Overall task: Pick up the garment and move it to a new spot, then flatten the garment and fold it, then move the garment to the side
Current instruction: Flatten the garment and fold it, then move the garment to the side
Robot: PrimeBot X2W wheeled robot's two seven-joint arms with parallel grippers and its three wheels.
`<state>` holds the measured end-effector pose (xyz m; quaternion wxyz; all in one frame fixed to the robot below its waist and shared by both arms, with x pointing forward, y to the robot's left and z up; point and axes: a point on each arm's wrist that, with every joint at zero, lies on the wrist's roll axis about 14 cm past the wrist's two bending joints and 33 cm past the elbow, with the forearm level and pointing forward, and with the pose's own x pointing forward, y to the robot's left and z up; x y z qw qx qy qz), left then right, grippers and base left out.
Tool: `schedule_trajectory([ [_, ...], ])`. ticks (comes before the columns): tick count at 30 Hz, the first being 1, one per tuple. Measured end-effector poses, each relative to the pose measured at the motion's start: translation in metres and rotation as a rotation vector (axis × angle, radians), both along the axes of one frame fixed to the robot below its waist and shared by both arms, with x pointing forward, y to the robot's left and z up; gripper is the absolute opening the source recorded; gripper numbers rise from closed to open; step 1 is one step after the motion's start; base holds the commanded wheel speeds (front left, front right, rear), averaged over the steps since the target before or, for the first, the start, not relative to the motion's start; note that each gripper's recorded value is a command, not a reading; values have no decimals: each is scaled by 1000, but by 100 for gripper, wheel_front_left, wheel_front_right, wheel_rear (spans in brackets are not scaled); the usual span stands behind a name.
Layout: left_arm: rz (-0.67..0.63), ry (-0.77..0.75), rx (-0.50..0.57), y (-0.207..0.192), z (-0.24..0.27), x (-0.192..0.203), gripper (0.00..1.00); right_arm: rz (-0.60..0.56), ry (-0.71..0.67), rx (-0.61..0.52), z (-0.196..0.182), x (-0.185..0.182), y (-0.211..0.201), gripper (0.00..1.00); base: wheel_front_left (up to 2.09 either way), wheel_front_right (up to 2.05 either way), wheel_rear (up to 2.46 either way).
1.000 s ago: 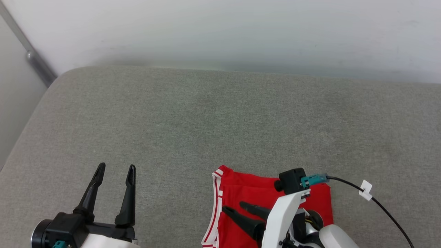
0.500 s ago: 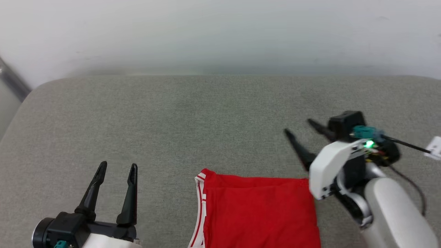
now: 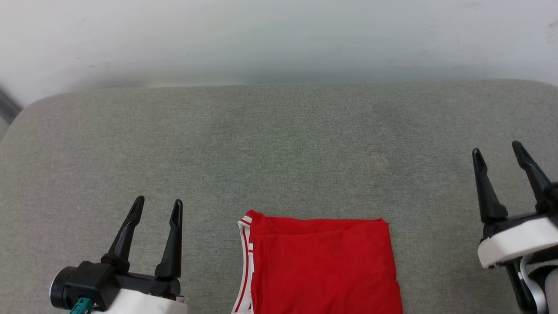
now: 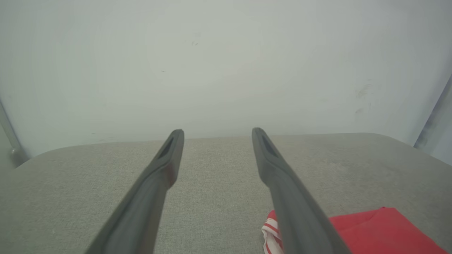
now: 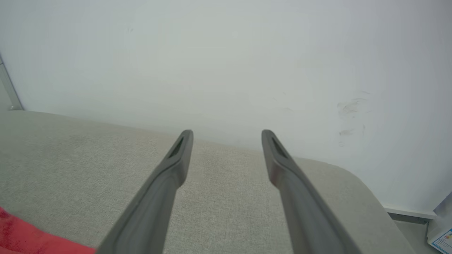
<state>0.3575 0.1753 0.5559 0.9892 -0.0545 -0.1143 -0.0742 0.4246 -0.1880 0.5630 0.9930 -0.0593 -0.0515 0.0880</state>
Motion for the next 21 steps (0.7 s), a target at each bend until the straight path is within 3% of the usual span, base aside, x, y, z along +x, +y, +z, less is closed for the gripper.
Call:
schedule_trajectory([
  [5, -4, 4, -22, -2, -1, -1, 100, -23, -53, 71, -3, -23, 3, 100, 0, 0, 0],
  [12, -1, 9, -38, -2, -2, -6, 100, -32, -58, 77, -14, -48, 14, 100, 0, 0, 0],
  [21, -2, 24, -35, -3, -7, -12, 100, -39, -56, 105, -16, -56, 19, 100, 0, 0, 0],
])
